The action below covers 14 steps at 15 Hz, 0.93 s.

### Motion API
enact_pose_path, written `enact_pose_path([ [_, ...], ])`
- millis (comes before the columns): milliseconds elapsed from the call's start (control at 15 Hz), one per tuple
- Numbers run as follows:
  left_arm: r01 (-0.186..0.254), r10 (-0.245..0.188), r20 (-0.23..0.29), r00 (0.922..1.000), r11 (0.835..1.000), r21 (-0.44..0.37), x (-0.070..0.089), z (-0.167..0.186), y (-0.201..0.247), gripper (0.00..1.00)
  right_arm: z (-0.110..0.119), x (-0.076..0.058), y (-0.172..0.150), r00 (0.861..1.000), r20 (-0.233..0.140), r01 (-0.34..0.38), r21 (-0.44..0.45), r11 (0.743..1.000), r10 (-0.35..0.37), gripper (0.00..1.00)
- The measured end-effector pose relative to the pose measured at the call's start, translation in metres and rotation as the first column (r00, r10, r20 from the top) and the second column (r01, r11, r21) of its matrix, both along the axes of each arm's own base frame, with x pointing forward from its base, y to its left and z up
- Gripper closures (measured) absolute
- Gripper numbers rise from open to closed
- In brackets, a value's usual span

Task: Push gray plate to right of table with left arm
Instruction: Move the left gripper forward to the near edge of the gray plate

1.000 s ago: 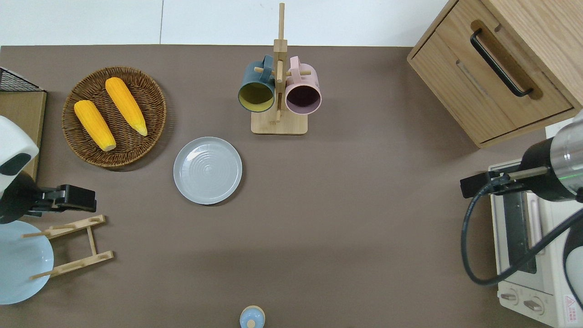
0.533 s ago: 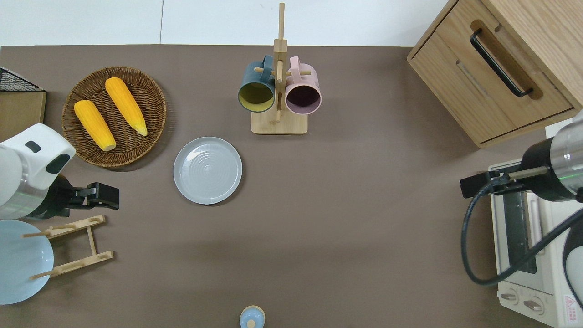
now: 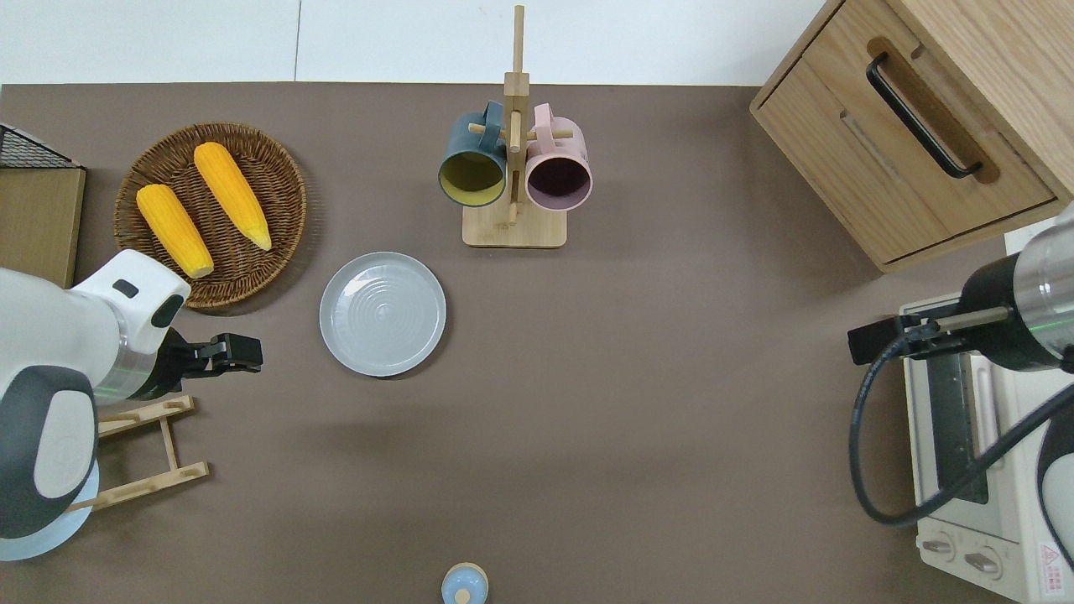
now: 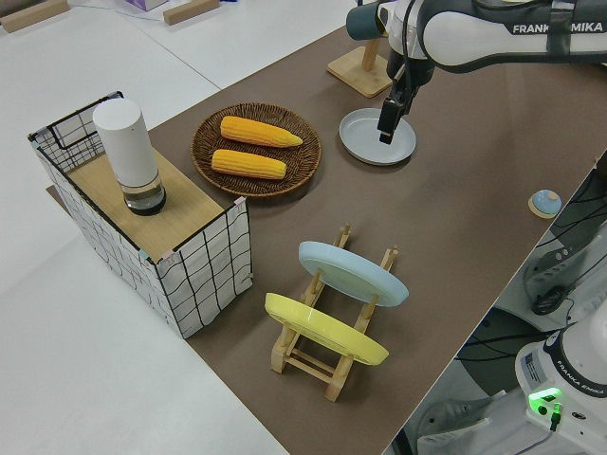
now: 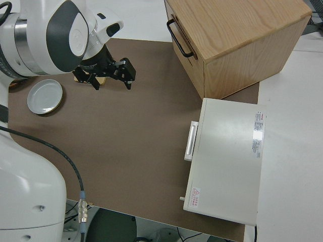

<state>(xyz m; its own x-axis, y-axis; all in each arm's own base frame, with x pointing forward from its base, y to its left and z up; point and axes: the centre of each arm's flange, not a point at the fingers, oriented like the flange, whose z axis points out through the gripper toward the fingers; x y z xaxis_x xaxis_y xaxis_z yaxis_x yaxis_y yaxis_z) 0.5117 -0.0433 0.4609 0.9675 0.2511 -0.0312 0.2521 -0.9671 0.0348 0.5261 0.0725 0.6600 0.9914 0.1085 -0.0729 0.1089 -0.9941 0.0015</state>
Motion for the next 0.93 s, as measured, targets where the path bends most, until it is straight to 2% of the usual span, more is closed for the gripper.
enact_pose_path([
  [200,-0.106,0.106,0.023,0.9941,0.994,0.000,-0.006,-0.022,-0.024,0.00,0.000,0.000,0.000,1.000,0.000,0.000,0.000,1.000,0.000,0.01],
  [267,-0.153,0.153,0.024,0.9879,0.988,0.000,-0.010,-0.031,-0.031,0.00,0.000,0.000,0.000,1.000,0.000,0.000,0.000,1.000,0.000,0.01],
  [333,-0.181,0.181,0.024,0.9832,0.983,0.000,-0.011,-0.034,-0.032,0.00,0.000,0.000,0.000,1.000,0.000,0.000,0.000,1.000,0.000,0.01],
  [400,-0.217,0.217,0.025,0.9758,0.976,0.000,-0.012,-0.038,-0.032,0.01,0.000,0.000,0.000,1.000,0.000,0.000,0.000,1.000,0.000,0.01],
  [533,-0.293,0.293,0.035,0.9556,0.956,-0.005,-0.014,-0.047,-0.030,0.01,0.000,0.000,0.000,1.000,0.000,0.000,0.000,1.000,0.000,0.01],
  [733,-0.346,0.346,0.058,0.9363,0.938,-0.016,-0.018,-0.065,-0.028,0.01,0.000,0.000,0.000,1.000,0.000,0.000,0.000,1.000,0.000,0.01],
  [933,-0.369,0.370,0.081,0.9253,0.929,-0.028,-0.022,-0.085,-0.026,0.01,0.000,0.000,0.000,1.000,0.000,0.000,0.000,1.000,0.000,0.01],
])
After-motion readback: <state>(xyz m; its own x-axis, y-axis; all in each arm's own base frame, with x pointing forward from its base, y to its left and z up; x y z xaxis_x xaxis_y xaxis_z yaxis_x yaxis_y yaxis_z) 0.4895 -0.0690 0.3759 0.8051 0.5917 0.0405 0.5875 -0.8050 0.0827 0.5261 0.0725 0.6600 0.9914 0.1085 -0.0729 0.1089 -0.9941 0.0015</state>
